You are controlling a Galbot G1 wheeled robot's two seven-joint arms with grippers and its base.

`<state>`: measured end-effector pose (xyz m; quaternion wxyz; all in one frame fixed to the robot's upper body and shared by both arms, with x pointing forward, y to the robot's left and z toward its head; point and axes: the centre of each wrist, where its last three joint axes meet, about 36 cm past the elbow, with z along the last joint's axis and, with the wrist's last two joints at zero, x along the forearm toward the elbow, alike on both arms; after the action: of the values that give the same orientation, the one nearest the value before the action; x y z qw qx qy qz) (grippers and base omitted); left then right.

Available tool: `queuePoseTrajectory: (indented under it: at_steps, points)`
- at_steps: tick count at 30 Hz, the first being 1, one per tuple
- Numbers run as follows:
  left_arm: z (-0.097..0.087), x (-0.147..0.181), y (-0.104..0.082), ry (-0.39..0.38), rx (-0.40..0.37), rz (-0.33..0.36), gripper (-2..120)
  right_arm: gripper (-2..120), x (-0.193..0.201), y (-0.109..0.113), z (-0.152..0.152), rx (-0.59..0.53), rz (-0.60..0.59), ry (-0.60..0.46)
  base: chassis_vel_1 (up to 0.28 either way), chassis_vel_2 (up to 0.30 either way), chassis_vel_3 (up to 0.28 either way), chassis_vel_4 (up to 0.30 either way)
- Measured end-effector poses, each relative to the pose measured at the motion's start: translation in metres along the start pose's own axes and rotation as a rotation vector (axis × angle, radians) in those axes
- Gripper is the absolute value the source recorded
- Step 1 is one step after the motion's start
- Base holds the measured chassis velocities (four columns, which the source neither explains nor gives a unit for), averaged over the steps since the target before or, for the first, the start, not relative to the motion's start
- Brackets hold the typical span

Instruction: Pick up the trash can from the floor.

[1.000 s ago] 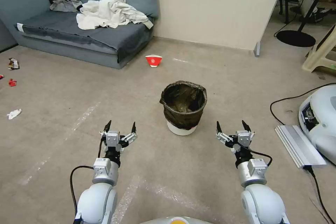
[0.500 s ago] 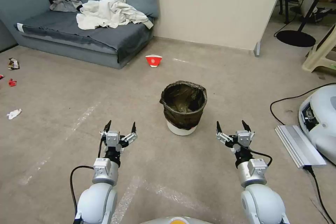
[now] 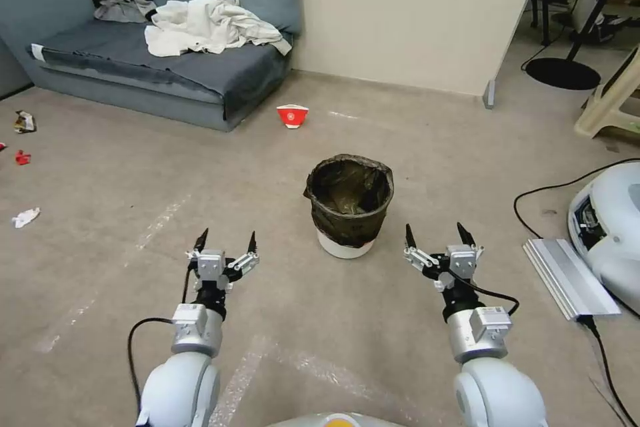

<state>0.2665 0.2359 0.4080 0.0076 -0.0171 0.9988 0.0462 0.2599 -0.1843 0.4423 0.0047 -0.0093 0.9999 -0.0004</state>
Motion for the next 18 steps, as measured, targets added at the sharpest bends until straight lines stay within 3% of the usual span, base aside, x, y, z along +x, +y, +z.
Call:
queuePoseTrajectory:
  at_steps: [2, 3, 9, 15, 18]
  points:
    - [-0.020, 0.013, 0.004, -0.039, -0.009, -0.020, 100, 100, 0.009, 0.008, -0.021, -0.024, 0.006, -0.018, 0.000, 0.000, 0.000, 0.000]
    - [-0.020, 0.013, 0.004, -0.039, -0.009, -0.020, 100, 100, 0.009, 0.008, -0.021, -0.024, 0.006, -0.018, 0.000, 0.000, 0.000, 0.000]
    - [-0.070, 0.043, 0.012, -0.128, -0.036, -0.061, 100, 100, 0.011, 0.007, -0.026, -0.031, 0.006, -0.004, 0.000, 0.000, 0.000, 0.000]
    - [-0.070, 0.046, 0.018, -0.092, -0.041, -0.056, 100, 100, 0.010, 0.003, -0.024, -0.025, 0.005, 0.021, 0.000, 0.000, 0.000, 0.000]
    - [-0.059, 0.045, 0.020, -0.061, -0.026, -0.050, 100, 100, 0.009, -0.001, -0.019, -0.009, 0.014, 0.040, 0.000, 0.000, 0.000, 0.000]
